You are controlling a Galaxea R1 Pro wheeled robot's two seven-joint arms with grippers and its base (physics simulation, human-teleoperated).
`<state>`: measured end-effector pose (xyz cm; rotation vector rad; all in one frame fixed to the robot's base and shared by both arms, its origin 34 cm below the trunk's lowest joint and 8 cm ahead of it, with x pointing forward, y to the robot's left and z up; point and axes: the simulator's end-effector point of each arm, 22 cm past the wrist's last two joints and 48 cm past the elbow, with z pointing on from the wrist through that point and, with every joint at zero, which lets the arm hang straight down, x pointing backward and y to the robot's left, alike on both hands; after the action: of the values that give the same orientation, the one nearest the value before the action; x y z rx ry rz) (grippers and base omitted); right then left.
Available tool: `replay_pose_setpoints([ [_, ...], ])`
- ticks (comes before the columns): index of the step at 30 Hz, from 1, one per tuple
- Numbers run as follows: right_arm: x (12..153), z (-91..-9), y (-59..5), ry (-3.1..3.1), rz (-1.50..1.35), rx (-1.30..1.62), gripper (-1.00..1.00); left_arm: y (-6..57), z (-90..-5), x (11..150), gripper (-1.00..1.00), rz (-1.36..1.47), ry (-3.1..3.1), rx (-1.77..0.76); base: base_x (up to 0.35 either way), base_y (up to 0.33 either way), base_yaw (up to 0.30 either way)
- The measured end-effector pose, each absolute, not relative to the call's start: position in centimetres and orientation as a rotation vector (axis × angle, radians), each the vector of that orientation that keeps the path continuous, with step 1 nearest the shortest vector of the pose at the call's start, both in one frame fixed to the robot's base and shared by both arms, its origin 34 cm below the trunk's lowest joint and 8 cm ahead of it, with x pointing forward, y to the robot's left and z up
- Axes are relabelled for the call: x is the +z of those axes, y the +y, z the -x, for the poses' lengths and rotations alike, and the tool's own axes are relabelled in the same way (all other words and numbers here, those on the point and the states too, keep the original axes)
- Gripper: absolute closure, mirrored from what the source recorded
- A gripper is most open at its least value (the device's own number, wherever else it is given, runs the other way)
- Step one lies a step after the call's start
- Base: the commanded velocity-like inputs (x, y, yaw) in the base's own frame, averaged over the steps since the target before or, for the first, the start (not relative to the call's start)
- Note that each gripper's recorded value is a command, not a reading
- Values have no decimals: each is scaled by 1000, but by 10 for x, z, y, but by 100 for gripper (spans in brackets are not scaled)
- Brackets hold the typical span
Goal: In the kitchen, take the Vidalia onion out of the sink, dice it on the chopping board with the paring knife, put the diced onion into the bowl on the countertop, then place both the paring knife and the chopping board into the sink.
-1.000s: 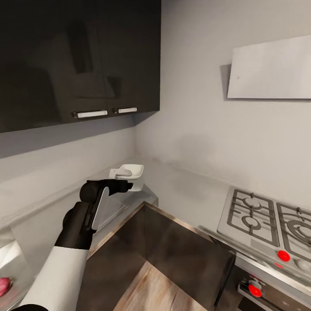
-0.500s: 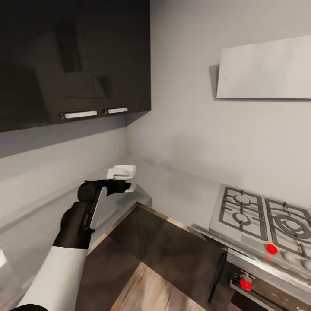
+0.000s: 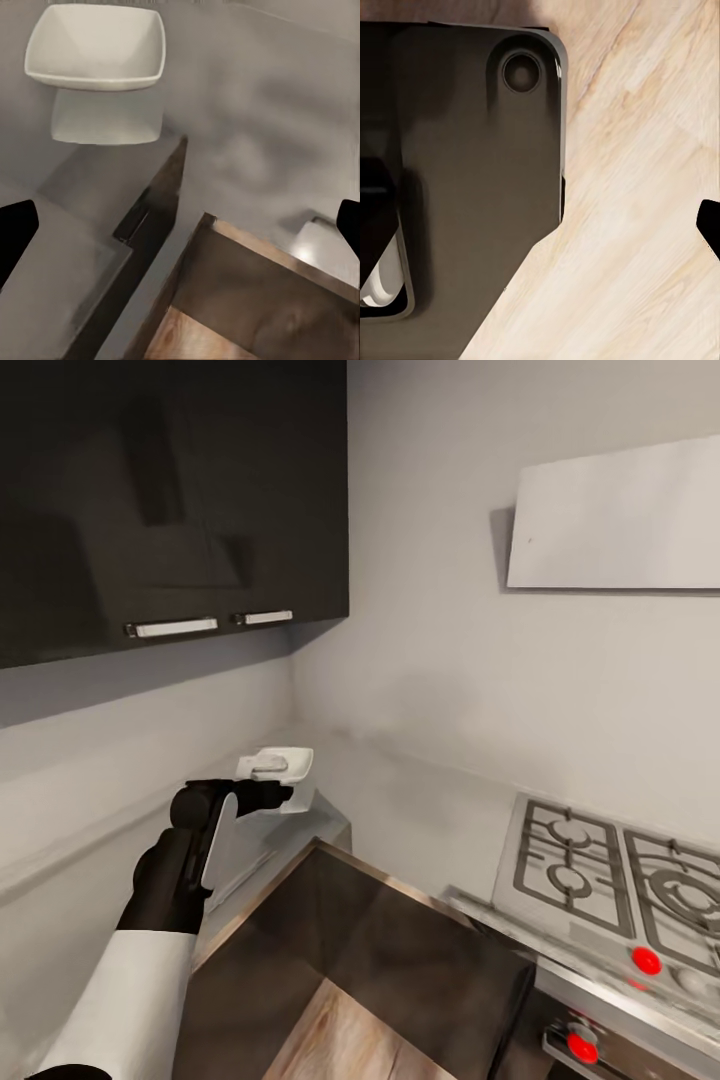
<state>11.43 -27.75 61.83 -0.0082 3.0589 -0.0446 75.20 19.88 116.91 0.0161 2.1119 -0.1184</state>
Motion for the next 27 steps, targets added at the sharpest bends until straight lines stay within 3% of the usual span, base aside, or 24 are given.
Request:
replay_pose_setpoints([
  [8,618,-115,-277,3059,8,-45,-100,199,-752,1168,-100,-16,2114,-118,246,0,0],
  [19,618,-115,-277,3059,8,-45,-100,199,-753,1168,-100,-17,2112,-118,38,0,1],
  [27,618,-114,-278,3059,8,-47,-100,199,-752,1169,-100,-17,2112,-117,151,-61,147],
])
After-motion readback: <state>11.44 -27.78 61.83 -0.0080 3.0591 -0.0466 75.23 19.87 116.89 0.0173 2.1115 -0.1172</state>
